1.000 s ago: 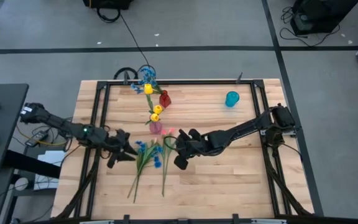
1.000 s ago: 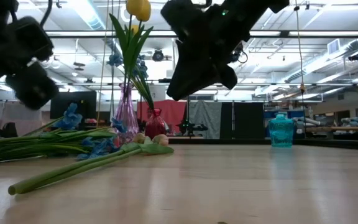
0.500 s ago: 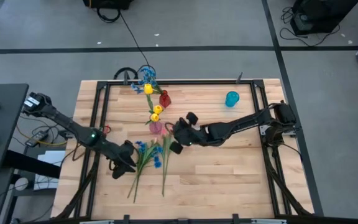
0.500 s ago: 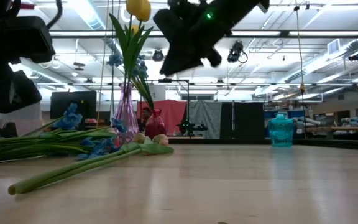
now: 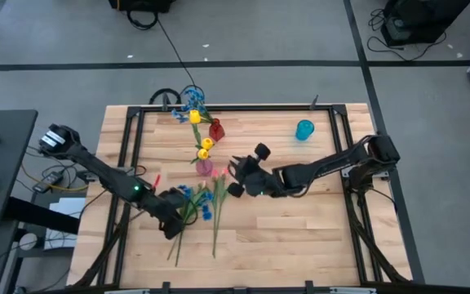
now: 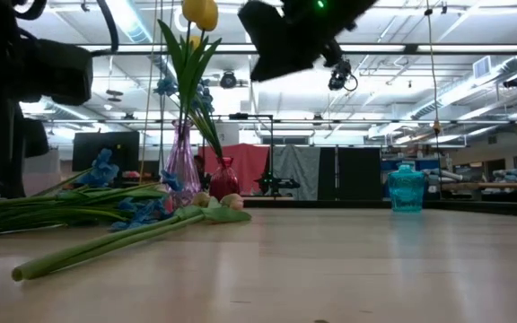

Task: Sort flowers into vase by color
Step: Put the left pink tulip into the blue vase

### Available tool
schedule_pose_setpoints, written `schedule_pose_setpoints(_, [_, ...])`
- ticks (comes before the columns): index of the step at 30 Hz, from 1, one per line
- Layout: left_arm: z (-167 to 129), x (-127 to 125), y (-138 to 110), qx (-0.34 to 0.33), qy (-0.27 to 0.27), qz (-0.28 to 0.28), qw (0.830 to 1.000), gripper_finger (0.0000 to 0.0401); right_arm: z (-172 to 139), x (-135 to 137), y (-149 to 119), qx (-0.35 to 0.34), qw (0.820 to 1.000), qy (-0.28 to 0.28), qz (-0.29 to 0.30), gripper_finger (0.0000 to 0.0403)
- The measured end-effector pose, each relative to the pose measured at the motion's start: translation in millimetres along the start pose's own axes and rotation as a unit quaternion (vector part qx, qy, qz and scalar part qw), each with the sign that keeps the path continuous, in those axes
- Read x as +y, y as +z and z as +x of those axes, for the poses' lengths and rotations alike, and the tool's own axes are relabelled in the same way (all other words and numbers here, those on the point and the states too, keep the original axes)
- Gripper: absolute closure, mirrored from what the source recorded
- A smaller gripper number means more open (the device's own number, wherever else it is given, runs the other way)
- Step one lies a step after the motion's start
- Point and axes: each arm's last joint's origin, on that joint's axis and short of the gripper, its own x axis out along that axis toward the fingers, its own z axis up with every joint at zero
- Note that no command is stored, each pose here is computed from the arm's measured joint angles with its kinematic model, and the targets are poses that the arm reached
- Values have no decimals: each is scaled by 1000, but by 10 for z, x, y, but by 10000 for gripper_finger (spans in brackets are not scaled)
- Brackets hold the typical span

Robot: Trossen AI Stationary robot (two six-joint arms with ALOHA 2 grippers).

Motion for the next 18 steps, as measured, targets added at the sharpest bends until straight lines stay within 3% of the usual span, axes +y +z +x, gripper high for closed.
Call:
schedule_pose_setpoints(5, [103,-40,12,13,18,-30,999,238,-52,-40,-170,-2,999,-42,-13,323])
schedule_pose_setpoints(18, [294,-48,11,30,62,-23,997,238,-97,-70,-152,-7,1000,-27,2,323])
